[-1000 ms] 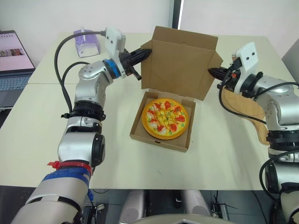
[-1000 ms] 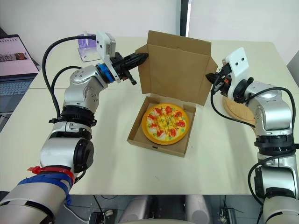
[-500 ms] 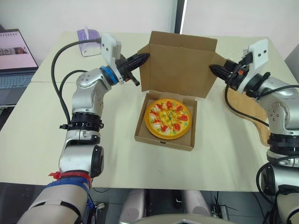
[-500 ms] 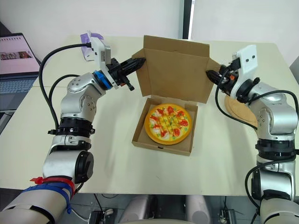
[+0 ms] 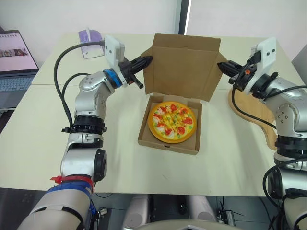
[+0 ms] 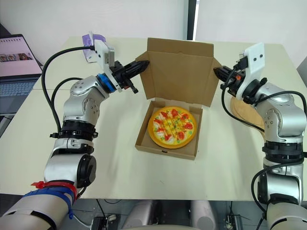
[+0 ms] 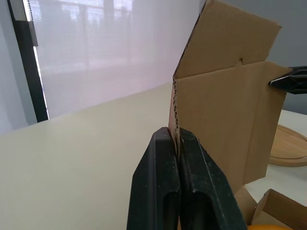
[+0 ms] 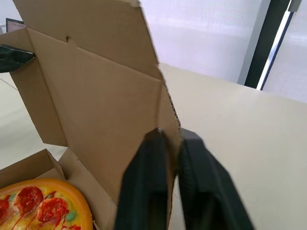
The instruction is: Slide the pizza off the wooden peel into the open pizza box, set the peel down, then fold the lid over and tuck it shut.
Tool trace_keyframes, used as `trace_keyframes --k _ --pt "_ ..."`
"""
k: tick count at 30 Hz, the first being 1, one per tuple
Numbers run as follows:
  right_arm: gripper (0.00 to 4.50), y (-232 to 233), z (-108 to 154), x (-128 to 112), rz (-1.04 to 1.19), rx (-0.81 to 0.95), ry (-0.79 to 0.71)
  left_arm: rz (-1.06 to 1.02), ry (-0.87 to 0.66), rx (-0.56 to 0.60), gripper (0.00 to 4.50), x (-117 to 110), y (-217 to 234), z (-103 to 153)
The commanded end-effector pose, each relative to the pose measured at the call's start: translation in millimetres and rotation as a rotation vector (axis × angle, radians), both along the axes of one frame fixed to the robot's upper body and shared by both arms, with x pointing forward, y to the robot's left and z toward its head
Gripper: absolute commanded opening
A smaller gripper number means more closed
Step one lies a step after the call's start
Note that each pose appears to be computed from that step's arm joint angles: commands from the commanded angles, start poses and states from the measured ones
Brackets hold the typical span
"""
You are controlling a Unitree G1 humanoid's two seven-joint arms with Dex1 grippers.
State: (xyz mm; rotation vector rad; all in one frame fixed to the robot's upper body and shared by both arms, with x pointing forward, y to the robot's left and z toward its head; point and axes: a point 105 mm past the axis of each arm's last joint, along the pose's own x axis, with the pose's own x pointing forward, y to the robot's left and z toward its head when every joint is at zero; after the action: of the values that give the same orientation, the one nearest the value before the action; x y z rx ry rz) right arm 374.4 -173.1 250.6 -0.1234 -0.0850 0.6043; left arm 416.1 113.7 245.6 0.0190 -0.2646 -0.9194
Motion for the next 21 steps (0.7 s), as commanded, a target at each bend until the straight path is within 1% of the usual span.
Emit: trace_keyframes --k 1,4,7,11,16,21 --pt "0.02 -1.3 18.2 -7.2 -0.021 -0.018 -0.077 -0.006 -0.078 -0.035 0.00 -8.5 0.9 26.1" --pt "0.02 0.5 21.1 -4.9 -0.040 -0.026 -0.099 0.006 -0.080 -0.042 0.00 -8.7 0.8 29.3" --pt "0.02 3.4 23.7 3.0 -0.049 -0.051 -0.122 0.042 -0.103 -0.003 0.00 -3.5 -1.1 28.4" --pt "0.02 6.2 22.7 17.6 -0.044 -0.106 -0.136 0.071 -0.109 0.008 0.00 2.7 -4.9 25.8" --pt "0.02 7.3 32.4 38.7 -0.057 -0.171 -0.193 0.149 -0.131 0.008 0.00 12.5 -1.6 25.7" --pt "0.02 15.7 43.7 56.0 -0.043 -0.232 -0.253 0.196 -0.156 -0.007 0.00 21.6 -2.5 32.7"
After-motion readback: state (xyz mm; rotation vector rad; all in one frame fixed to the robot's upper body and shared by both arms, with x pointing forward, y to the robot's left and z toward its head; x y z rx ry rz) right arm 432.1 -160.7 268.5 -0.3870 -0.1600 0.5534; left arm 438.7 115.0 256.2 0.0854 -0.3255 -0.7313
